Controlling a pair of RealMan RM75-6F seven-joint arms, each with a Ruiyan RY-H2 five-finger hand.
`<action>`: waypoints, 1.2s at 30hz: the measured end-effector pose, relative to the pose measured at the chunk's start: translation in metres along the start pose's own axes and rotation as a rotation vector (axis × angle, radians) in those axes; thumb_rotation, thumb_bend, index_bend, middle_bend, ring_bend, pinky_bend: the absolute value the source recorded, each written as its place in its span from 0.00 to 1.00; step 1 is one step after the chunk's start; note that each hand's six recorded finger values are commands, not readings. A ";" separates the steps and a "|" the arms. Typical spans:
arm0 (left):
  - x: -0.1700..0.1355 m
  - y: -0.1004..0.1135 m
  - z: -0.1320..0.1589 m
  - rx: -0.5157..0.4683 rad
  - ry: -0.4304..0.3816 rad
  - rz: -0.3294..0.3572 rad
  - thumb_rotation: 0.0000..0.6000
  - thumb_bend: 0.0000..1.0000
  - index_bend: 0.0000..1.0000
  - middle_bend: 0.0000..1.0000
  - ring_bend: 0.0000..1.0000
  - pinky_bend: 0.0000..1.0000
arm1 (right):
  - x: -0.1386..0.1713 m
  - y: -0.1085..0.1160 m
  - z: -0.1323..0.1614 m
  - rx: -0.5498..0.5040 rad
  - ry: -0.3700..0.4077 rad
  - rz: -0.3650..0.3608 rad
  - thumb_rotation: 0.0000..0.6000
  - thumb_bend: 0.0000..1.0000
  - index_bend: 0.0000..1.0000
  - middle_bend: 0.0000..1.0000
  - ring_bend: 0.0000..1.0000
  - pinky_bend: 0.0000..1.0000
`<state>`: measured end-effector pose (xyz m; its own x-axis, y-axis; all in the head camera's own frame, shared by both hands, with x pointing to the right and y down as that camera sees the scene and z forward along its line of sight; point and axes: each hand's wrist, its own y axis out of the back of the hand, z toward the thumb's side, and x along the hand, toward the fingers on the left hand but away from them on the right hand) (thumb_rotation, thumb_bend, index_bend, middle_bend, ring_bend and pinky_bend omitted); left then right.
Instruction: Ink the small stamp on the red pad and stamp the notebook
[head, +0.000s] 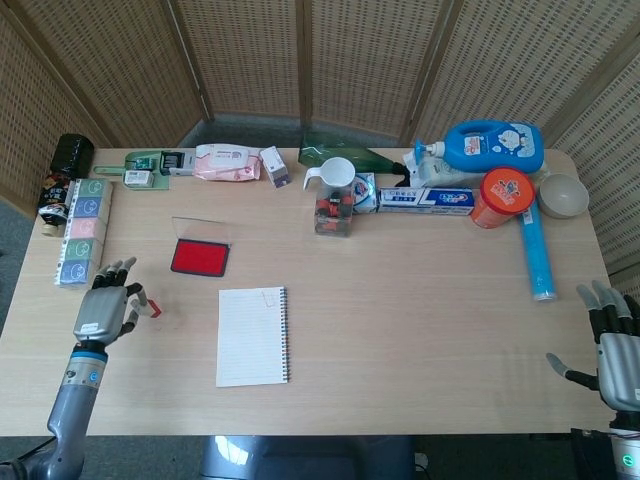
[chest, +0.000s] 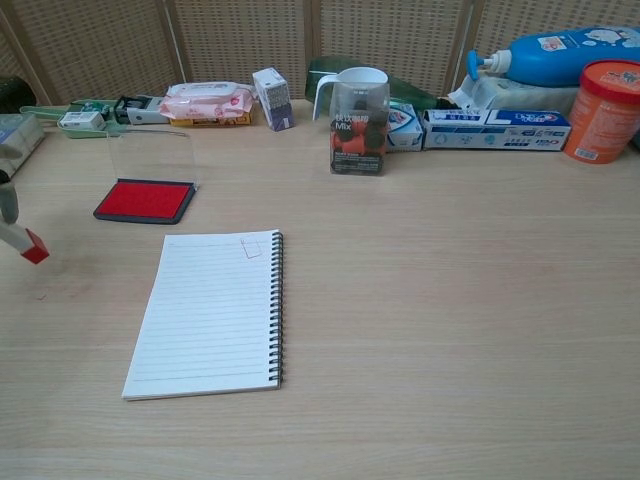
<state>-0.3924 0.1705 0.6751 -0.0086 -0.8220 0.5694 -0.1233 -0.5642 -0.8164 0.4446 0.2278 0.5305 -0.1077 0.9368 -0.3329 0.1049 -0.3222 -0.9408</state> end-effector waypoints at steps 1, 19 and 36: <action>0.002 0.004 0.001 -0.002 0.001 0.003 1.00 0.45 0.58 0.00 0.00 0.04 | 0.000 -0.001 0.000 0.000 0.000 0.002 0.87 0.05 0.00 0.00 0.00 0.00; 0.083 0.024 0.043 -0.051 0.060 -0.003 1.00 0.45 0.59 0.00 0.00 0.04 | -0.004 -0.008 -0.005 0.007 -0.021 0.028 0.87 0.05 0.00 0.00 0.00 0.00; 0.113 -0.008 0.077 -0.037 0.116 -0.025 1.00 0.45 0.61 0.00 0.00 0.04 | -0.008 -0.012 -0.009 -0.029 -0.037 0.047 0.86 0.05 0.00 0.00 0.00 0.00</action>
<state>-0.3163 0.0761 0.7386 -0.1193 -0.7922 0.5985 -0.1613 -0.5793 -0.7990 0.4534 0.2253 0.5455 -0.1380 0.9150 -0.3792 0.1395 -0.3611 -0.9220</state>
